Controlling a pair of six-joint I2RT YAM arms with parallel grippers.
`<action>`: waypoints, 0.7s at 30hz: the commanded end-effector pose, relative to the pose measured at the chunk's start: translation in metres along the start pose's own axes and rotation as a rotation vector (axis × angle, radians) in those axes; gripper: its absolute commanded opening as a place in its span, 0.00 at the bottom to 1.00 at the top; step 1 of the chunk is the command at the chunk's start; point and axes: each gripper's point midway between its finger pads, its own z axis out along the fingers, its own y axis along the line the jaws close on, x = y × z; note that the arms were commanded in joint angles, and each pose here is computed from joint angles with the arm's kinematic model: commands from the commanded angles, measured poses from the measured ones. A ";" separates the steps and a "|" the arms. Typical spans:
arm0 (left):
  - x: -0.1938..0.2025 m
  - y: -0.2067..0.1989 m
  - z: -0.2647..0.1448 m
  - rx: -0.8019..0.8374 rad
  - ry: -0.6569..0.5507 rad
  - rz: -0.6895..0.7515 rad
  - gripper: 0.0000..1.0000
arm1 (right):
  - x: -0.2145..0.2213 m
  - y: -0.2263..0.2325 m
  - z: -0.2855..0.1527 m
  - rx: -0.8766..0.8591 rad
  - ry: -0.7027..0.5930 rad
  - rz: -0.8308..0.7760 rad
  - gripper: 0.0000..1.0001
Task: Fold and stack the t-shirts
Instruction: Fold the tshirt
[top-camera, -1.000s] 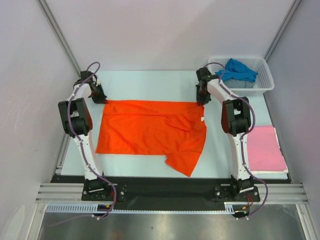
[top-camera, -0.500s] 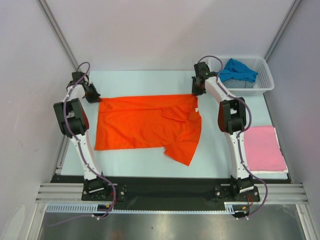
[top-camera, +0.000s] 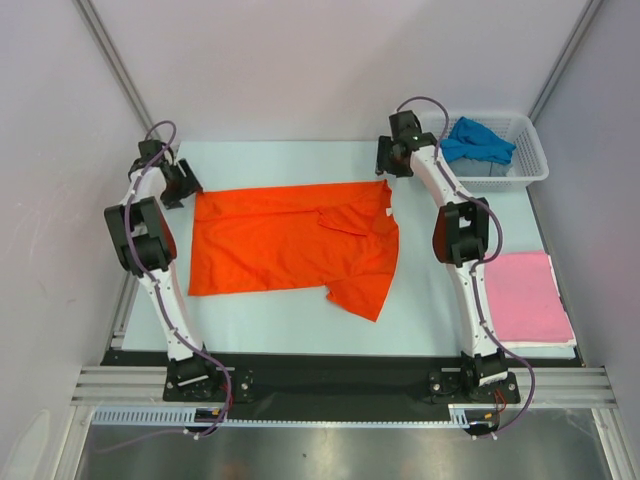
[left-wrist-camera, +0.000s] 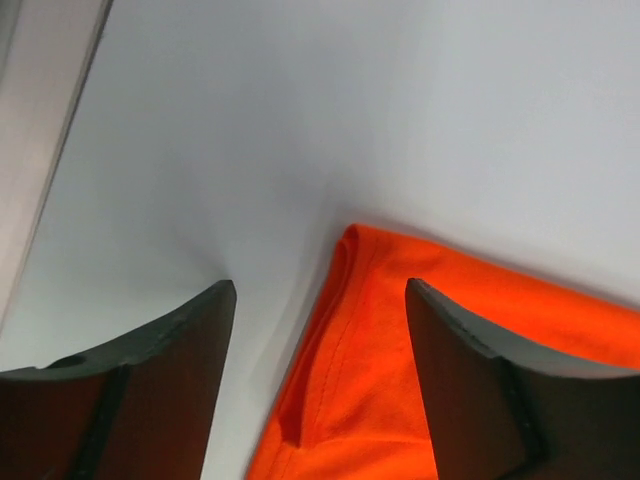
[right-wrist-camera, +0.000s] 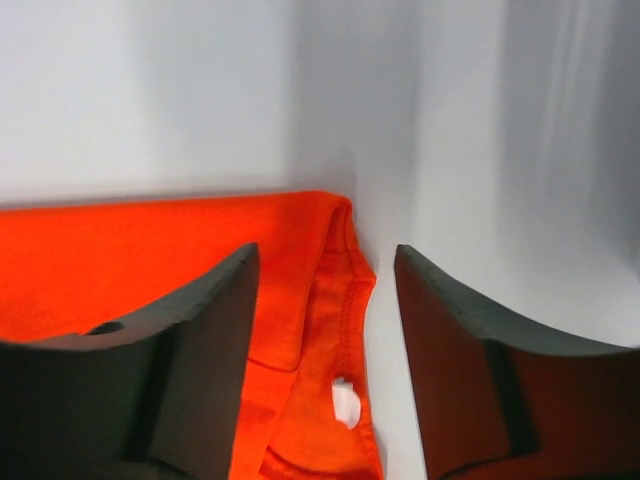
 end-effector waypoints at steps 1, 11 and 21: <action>-0.020 0.010 -0.044 -0.119 -0.078 0.028 0.77 | -0.035 0.009 -0.058 -0.001 -0.065 0.047 0.63; 0.021 0.038 -0.114 -0.285 -0.096 -0.143 0.76 | 0.049 0.048 -0.146 -0.152 0.130 0.026 0.64; 0.139 0.045 -0.167 -0.232 -0.021 -0.272 0.72 | 0.187 0.064 -0.221 -0.435 0.330 0.102 0.68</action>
